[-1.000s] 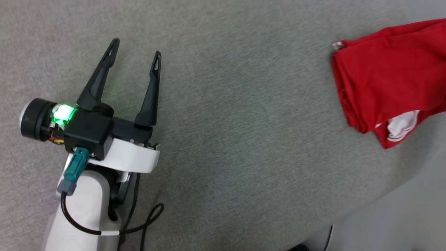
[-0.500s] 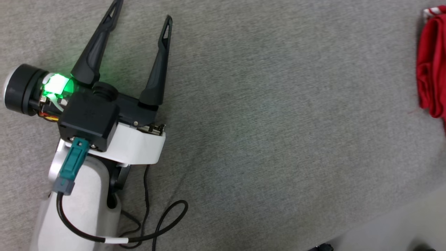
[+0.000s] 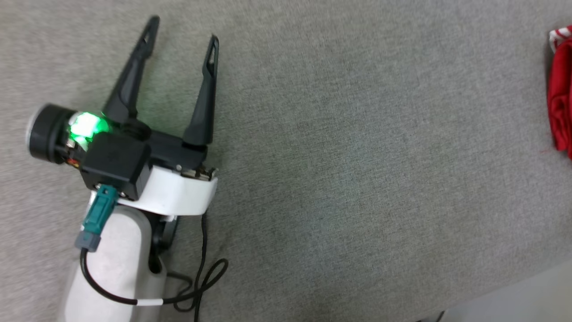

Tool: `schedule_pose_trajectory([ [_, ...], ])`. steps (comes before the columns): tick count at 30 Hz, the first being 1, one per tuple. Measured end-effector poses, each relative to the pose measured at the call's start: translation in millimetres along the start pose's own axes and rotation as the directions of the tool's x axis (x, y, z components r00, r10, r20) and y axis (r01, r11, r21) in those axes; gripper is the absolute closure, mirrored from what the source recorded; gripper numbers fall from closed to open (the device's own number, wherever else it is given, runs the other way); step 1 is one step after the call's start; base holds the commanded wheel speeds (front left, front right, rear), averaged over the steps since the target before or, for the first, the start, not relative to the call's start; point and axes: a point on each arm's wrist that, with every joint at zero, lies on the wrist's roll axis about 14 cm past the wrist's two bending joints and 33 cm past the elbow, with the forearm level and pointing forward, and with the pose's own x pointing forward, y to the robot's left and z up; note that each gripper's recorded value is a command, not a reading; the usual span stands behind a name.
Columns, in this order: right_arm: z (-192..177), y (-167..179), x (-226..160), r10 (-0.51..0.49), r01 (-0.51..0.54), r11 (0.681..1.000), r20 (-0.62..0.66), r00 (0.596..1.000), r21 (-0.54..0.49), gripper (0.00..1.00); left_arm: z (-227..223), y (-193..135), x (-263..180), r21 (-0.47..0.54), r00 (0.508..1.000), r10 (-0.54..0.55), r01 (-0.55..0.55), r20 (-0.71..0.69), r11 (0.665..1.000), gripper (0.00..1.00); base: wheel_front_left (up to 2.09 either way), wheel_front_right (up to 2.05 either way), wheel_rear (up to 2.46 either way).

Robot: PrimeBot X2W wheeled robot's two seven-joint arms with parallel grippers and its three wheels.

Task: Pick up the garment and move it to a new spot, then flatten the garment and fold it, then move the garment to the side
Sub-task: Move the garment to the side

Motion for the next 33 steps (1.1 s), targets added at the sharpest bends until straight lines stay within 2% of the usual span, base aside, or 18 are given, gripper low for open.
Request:
schedule_pose_trajectory([
  [6, 35, 6, -7, 0.045, -0.045, 0.999, 0.120, 0.992, 0.000, 0.00, 13, 4, -18, -0.005, 0.998, 0.059, -0.059, -0.005, 0.998, 0.00, 0.00, 0.00, 0.00],
  [10, 59, 19, -22, 0.094, -0.100, 0.995, 0.214, 0.972, 0.015, 0.00, 25, 3, -32, -0.013, 0.995, 0.098, -0.098, -0.006, 0.995, 0.00, 0.00, 0.00, 0.00],
  [16, 66, 52, -57, 0.172, -0.202, 0.977, 0.302, 0.938, 0.070, 0.00, 41, 7, -61, -0.010, 0.984, 0.176, -0.176, -0.021, 0.984, 0.00, 0.00, 0.00, 0.00],
  [24, 70, 104, -119, 0.281, -0.355, 0.927, 0.400, 0.872, 0.124, 0.00, 66, 16, -107, 0.015, 0.958, 0.287, -0.287, -0.029, 0.958, 0.00, 0.00, 0.00, 0.00],
  [33, 82, 162, -193, 0.419, -0.542, 0.829, 0.491, 0.764, 0.136, 0.00, 98, 41, -168, 0.066, 0.903, 0.429, -0.428, 0.003, 0.901, 0.00, 0.00, 0.00, 0.00],
])
